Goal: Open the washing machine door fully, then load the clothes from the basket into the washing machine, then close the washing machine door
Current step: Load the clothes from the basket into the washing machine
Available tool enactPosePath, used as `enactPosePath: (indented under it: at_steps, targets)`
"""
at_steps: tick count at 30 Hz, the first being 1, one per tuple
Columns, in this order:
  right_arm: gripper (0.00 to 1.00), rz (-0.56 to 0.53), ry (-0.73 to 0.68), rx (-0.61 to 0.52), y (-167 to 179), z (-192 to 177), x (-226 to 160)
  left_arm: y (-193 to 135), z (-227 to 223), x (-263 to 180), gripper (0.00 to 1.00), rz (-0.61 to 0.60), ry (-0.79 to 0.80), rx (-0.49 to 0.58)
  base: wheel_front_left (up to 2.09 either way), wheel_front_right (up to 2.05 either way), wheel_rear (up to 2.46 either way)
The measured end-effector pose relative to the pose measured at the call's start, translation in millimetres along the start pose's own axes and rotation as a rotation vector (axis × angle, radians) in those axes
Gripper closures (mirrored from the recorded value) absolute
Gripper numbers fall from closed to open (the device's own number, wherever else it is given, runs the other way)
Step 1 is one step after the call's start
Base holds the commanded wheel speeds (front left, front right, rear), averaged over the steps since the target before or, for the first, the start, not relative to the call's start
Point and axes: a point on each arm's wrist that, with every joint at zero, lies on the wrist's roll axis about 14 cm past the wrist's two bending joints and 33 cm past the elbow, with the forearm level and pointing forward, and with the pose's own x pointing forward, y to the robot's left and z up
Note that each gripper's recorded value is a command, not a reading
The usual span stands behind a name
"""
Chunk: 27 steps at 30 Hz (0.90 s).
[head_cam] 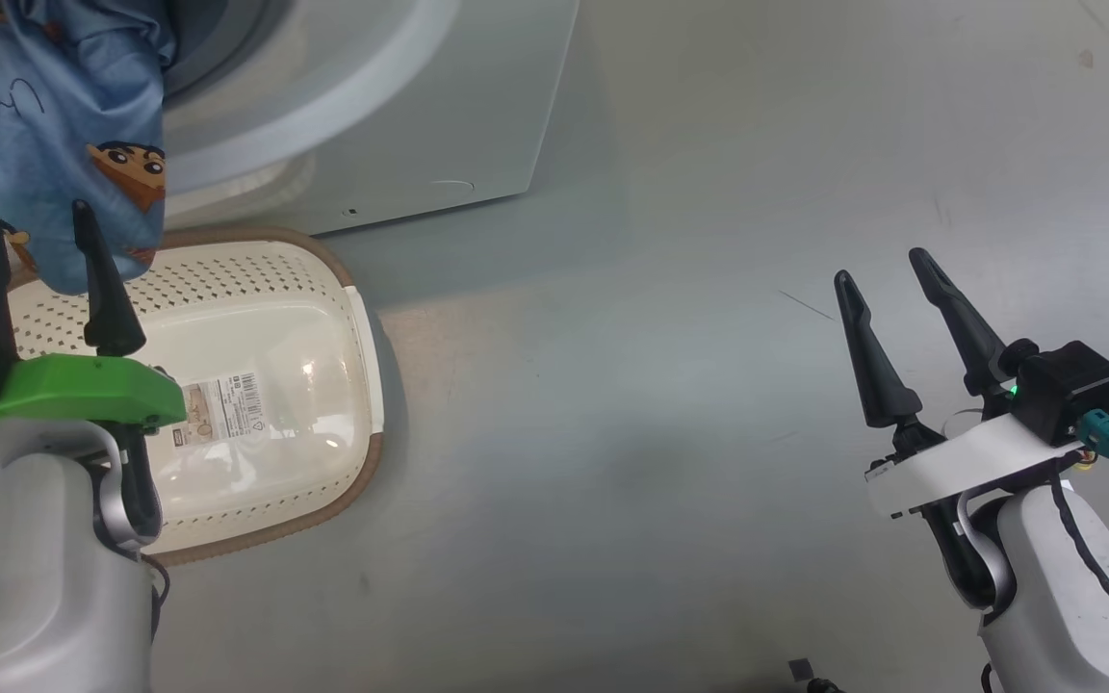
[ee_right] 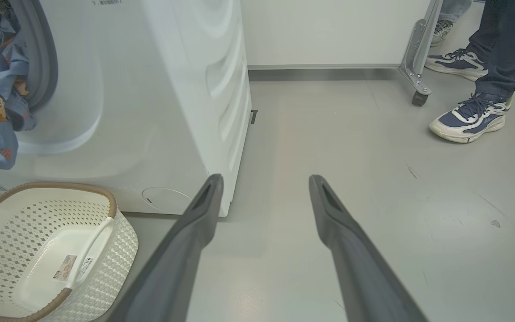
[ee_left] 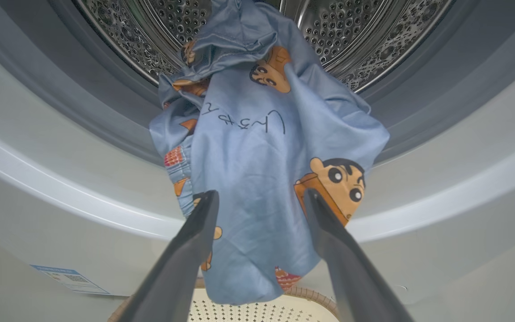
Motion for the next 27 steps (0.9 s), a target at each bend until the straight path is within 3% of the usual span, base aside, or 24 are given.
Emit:
enactPosePath:
  at_steps: [27]
  targets:
    - [0.00, -0.019, 0.038, -0.024, -14.4, -13.2, 7.8, 20.9, -36.9, 42.7, 0.00, 0.050, 0.098, -0.018, 0.00, 0.00, 0.00]
